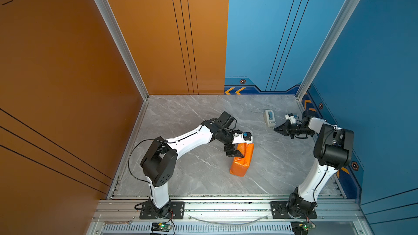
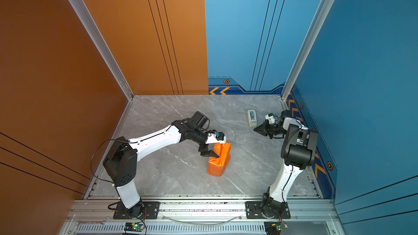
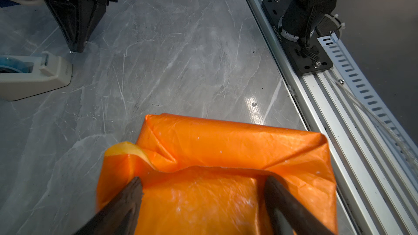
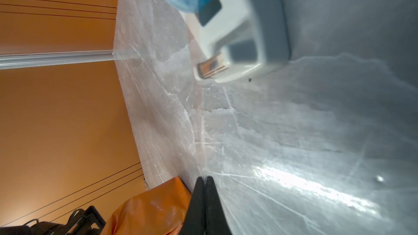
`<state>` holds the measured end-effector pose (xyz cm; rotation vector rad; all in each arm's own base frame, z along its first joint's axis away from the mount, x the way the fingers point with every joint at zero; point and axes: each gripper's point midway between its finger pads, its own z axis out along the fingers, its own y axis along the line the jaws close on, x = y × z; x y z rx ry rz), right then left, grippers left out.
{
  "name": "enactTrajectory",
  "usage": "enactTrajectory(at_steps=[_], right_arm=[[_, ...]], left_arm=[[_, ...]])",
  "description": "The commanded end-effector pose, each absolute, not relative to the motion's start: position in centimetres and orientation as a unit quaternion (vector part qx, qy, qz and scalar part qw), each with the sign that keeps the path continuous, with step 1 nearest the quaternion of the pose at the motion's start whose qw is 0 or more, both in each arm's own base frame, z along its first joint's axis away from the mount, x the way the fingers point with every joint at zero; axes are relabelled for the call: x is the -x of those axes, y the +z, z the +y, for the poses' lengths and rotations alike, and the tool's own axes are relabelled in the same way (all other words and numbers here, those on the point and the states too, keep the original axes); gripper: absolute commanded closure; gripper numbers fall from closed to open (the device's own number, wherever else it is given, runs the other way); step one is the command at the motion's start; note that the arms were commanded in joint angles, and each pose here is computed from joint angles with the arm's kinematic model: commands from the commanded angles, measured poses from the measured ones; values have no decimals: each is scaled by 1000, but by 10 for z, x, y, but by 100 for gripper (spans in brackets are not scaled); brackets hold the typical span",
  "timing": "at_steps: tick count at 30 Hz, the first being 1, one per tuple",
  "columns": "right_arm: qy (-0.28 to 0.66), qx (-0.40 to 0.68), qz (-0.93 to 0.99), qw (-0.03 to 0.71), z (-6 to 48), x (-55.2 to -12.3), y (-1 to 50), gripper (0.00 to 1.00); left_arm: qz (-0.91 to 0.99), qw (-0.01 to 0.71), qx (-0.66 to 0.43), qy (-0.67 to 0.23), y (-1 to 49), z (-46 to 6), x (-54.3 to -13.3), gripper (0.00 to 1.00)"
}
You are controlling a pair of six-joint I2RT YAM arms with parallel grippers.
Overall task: Wrap a gift box in wrapping paper
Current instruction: Tear off the tape with the cutter, then stick the wrapping paper to the gift box.
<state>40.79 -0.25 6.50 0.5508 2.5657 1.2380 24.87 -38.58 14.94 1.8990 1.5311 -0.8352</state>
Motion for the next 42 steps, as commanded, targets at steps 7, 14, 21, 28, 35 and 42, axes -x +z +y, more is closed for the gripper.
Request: enactTrajectory(at_steps=[7, 14, 21, 28, 35, 42], right_arm=[[341, -256, 897, 116, -27, -412, 12, 100], [311, -260, 908, 103, -33, -390, 11, 100], [342, -236, 906, 87, -10, -374, 21, 100], [406, -153, 884, 176, 25, -368, 111, 100], [447, 12, 873, 195, 114, -315, 191, 100], [435, -33, 878, 198, 160, -288, 197, 100]], left_arm=[[614, 191, -717, -269, 91, -367, -237, 16], [614, 192, -718, -267, 91, -367, -237, 16], [612, 192, -719, -269, 91, -368, -236, 16], [611, 191, -720, -267, 91, -369, -236, 16], [608, 190, -723, -267, 89, -370, -234, 15], [610, 190, -723, -262, 90, -368, -234, 15]])
